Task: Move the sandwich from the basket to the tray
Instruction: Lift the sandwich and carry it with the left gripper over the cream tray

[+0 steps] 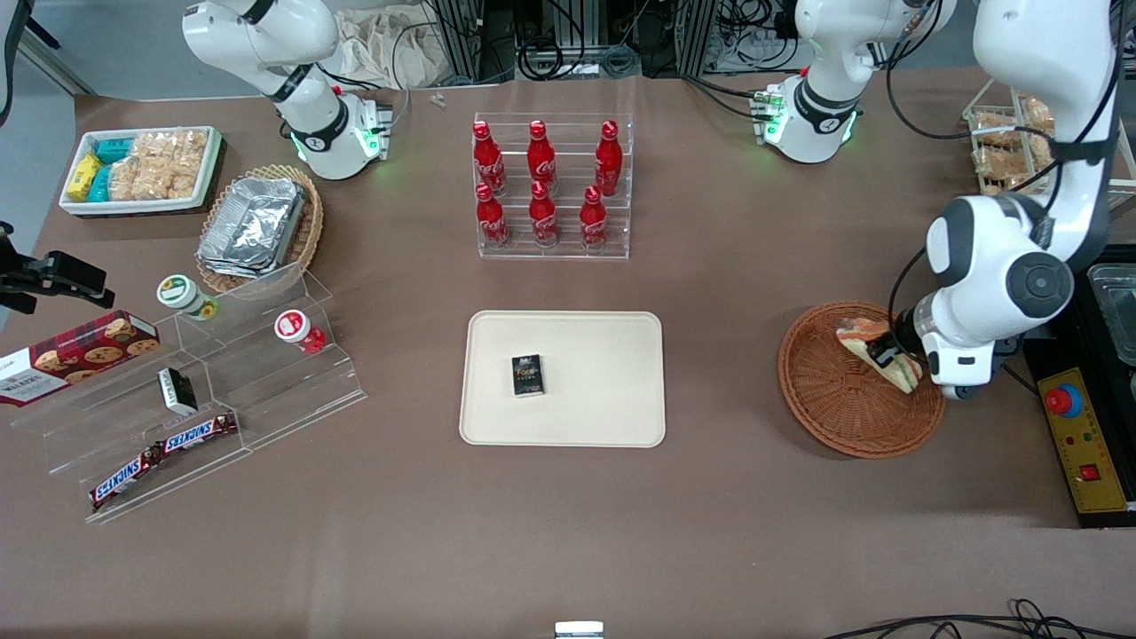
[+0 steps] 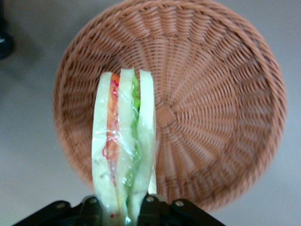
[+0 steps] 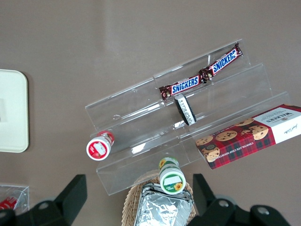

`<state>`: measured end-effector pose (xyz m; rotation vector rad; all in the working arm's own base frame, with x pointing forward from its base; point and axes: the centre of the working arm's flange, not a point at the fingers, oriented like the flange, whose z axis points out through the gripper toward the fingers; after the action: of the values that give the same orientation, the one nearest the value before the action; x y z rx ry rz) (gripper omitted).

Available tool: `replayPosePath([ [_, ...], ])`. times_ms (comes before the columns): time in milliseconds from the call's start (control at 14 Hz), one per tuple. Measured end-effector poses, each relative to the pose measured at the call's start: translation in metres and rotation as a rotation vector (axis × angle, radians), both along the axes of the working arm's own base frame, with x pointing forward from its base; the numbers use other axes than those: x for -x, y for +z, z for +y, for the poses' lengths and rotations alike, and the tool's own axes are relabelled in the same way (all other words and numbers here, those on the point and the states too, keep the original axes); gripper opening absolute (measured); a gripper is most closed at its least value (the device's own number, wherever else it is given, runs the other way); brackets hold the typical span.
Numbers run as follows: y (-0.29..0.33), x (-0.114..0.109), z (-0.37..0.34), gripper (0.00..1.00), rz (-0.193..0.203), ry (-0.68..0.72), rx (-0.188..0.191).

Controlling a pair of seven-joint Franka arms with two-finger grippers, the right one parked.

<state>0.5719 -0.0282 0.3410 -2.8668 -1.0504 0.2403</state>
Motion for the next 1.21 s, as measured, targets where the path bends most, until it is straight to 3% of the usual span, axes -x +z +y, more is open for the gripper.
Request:
replayPosePath([
  [214, 0.085, -0.01, -0.073, 0.2, 0.052, -0.137, 0.017],
  [429, 0.12, -0.002, -0.166, 0.2, 0.052, -0.309, 0.059],
  [643, 0.091, 0.013, -0.249, 0.2, 0.07, -0.495, 0.125],
  [857, 0.043, 0.022, -0.319, 0.2, 0.027, -0.596, 0.191],
  [1000, -0.004, 0.028, -0.355, 0.2, 0.023, -0.631, 0.235],
  [1071, -0.03, 0.029, -0.369, 0.2, 0.03, -0.643, 0.25],
  [1214, -0.071, 0.025, -0.381, 0.2, 0.044, -0.676, 0.231],
])
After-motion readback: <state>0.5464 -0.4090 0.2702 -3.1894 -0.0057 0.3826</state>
